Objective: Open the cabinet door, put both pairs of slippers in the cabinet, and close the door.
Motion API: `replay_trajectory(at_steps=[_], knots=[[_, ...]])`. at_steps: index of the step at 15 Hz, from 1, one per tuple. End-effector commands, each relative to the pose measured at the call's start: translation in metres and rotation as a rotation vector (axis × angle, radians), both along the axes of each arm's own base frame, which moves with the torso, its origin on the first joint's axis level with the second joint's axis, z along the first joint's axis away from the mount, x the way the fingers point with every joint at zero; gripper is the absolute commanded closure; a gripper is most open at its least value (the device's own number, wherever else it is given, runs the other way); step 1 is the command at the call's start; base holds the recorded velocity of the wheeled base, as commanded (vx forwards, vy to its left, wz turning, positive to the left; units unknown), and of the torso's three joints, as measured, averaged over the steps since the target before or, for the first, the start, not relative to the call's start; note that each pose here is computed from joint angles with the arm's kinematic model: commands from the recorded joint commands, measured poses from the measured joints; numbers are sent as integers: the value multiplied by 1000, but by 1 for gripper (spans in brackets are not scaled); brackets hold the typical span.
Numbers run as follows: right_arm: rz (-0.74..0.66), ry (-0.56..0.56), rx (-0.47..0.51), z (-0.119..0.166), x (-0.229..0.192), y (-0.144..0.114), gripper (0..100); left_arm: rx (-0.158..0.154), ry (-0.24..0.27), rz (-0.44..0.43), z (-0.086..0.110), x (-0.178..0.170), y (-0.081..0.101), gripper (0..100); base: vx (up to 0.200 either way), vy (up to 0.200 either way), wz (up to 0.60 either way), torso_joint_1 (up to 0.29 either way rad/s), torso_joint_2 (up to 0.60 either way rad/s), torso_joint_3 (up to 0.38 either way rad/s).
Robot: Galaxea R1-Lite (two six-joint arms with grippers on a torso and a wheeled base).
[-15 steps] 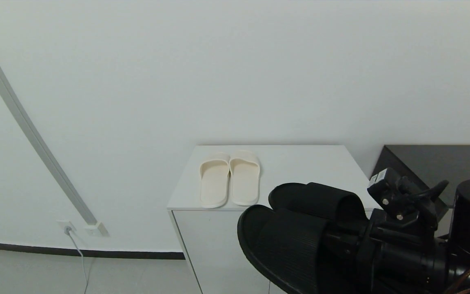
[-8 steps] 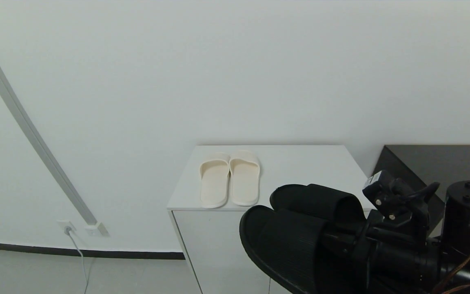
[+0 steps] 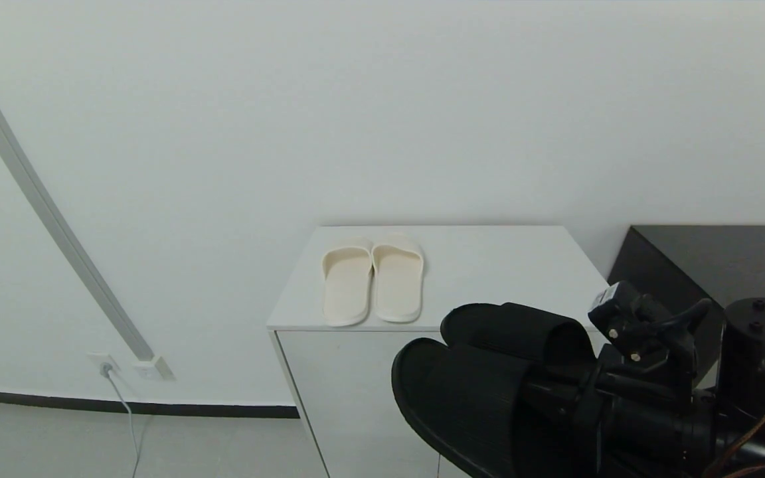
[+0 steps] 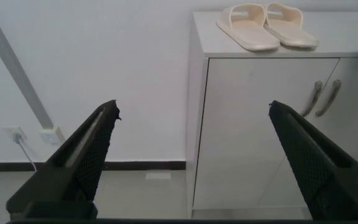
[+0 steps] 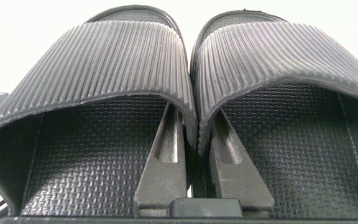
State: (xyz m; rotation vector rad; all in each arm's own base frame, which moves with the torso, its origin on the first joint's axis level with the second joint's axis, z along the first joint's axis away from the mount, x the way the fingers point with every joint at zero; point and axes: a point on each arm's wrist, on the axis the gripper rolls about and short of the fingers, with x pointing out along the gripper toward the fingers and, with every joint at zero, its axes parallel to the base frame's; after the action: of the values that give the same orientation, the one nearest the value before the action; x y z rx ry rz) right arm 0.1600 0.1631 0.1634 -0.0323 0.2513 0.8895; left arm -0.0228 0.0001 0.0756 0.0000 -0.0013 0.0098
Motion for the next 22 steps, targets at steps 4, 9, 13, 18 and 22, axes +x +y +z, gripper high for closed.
replay_trajectory(at_steps=[4,9,13,18,22], knots=[[0,2,-2,-1,0,0,100,0,0,-1,0,0,0,0,0,0,0,-170,380,216],[-1,4,-7,-2,0,0,100,-2,1,1,0,0,0,0,0,0,0,-206,496,282],[1,-4,-16,-2,0,0,100,-2,1,-1,0,0,0,0,0,0,0,-218,544,325],[1,-2,-20,-4,-1,-1,100,0,1,-1,0,0,0,0,0,0,0,-194,521,319],[1,-2,-22,-4,-1,-1,100,0,1,1,0,0,0,0,0,0,0,-173,498,322]])
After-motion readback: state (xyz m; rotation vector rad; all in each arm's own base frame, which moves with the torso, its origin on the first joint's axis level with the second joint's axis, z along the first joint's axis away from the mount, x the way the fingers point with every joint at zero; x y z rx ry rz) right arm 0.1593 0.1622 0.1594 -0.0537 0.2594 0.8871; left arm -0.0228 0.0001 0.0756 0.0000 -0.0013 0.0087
